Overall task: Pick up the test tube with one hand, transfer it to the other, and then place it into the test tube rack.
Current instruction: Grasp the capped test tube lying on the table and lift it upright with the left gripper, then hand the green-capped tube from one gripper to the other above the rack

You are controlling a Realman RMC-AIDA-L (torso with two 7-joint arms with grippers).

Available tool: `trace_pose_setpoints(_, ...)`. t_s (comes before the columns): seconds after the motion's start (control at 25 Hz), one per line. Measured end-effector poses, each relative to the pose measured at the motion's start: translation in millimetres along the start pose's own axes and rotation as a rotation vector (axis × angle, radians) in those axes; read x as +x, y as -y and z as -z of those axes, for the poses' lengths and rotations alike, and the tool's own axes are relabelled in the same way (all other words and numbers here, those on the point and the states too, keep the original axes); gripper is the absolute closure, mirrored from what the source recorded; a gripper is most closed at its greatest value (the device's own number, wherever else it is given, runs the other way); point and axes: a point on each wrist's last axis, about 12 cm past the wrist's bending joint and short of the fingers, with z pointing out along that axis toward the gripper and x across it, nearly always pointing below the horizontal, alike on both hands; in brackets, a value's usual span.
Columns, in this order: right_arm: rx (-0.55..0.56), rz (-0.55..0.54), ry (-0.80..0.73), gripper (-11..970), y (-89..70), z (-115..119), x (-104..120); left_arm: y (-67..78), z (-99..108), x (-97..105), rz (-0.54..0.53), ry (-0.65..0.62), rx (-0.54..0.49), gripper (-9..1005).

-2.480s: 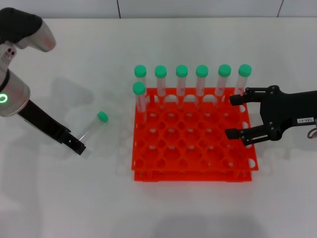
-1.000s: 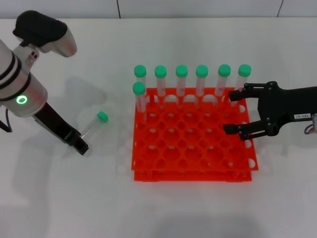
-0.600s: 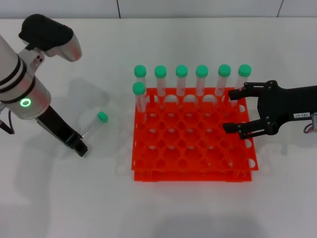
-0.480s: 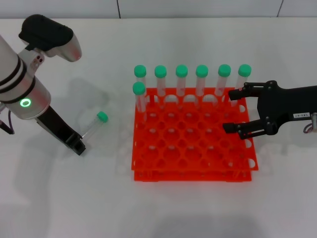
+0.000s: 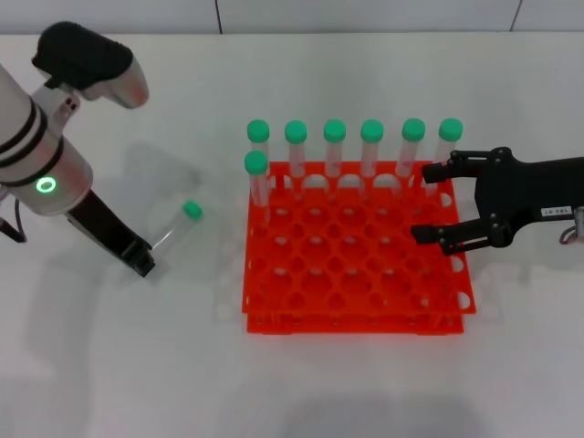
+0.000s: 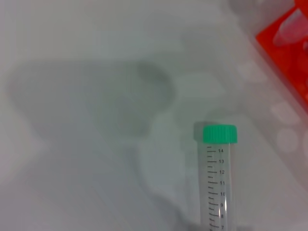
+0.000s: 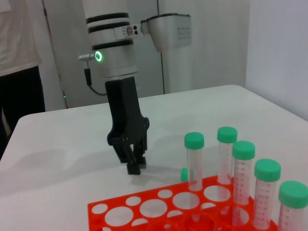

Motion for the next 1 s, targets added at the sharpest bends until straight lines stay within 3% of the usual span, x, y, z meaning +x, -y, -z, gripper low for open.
trace_pose_setpoints(0.2, 0.003, -0.002, -0.001, 87, -0.2, 1, 1, -5.1, 10, -1, 0.013, 0.078, -0.016, 803)
trace_pose_setpoints(0.32, 0.007, -0.004, -0.002, 87, -0.1, 1, 2, -13.2, 22, 0, 0.031, 0.204, -0.042, 803)
trace_pose_setpoints(0.72, 0.007, -0.005, 0.000, 87, -1.7, -1, 3, -23.2, 30, 3, -0.095, 0.539, -0.116, 802)
trace_pose_setpoints(0.76, 0.007, -0.006, 0.000, 87, -2.0, -1, 4, -24.8, 31, 5, -0.123, 0.649, -0.130, 802)
trace_pose_setpoints(1.0, 0.008, -0.008, 0.001, 87, -2.8, -1, 5, -17.4, 40, 4, -0.196, 0.845, -0.077, 802)
